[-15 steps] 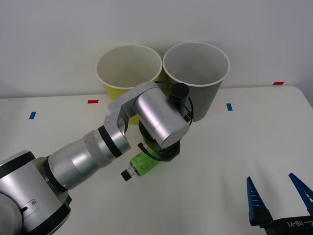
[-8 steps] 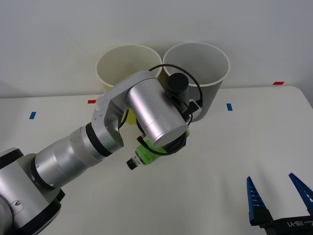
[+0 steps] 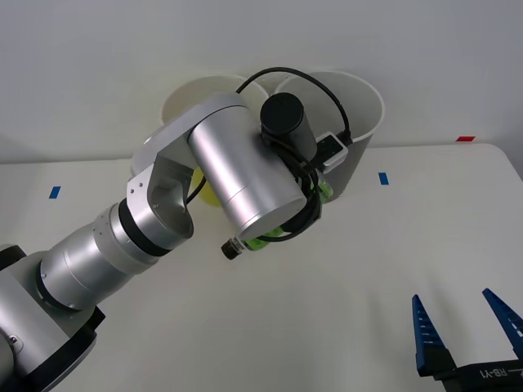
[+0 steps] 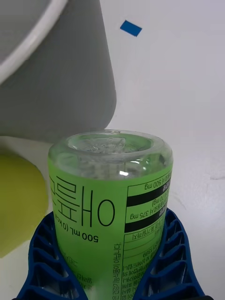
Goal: Put cans in the gray bin and PET bottles in the light green bin.
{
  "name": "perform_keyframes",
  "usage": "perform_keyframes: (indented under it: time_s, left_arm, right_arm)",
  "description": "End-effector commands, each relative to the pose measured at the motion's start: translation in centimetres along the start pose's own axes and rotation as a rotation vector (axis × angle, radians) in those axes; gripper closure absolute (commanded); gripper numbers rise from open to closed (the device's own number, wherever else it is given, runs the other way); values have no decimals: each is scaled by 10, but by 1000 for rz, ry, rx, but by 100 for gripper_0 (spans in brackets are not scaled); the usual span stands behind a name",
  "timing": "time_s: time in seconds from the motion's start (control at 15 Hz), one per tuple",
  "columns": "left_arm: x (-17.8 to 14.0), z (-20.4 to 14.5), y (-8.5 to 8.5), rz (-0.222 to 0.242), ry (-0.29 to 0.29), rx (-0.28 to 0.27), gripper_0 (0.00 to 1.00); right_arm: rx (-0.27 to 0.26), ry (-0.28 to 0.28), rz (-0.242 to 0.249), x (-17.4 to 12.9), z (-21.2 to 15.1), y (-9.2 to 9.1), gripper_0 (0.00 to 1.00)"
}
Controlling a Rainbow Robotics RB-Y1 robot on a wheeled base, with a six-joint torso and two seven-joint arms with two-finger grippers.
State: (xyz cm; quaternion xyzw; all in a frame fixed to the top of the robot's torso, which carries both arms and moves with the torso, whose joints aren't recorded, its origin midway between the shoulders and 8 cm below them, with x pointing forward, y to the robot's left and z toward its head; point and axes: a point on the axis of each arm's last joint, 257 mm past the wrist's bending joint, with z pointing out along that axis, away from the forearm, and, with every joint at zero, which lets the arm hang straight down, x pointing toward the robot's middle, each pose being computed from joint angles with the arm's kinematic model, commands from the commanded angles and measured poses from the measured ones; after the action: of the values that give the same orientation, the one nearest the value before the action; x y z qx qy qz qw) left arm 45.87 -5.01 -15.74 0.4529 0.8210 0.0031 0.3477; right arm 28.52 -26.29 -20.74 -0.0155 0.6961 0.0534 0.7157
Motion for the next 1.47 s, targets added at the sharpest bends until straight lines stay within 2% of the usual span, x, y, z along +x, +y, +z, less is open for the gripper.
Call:
perform_keyframes:
  time_s: [0.07, 0.33, 0.6, 0.8, 0.87, 1.07, 1.2, 1.33, 1.47]
  left_arm:
    - [-19, -21, 5, 9, -73, -38, 100]
    - [-30, -50, 7, 36, -119, -100, 100]
    - [-42, -72, 8, 45, -183, -121, 100]
    - [-63, -101, 11, 28, -279, -125, 100]
    - [-73, -117, 13, 15, -329, -125, 100]
    - [-90, -151, 32, -32, -429, -140, 100]
    - [-101, -177, 41, -56, -503, -120, 100]
    - [-105, -196, 53, -78, -554, -124, 100]
    - [-108, -213, 67, -49, -593, -156, 100]
  right_arm:
    - [0, 0, 0, 0, 0, 0, 0]
    - [0, 0, 0, 0, 0, 0, 0]
    - [0, 0, 0, 0, 0, 0, 0]
    - [0, 0, 0, 0, 0, 0, 0]
    - [0, 0, 0, 0, 0, 0, 0]
    - [0, 0, 0, 0, 0, 0, 0]
    - [0, 0, 0, 0, 0, 0, 0]
    - [0, 0, 0, 0, 0, 0, 0]
    - [0, 0, 0, 0, 0, 0, 0]
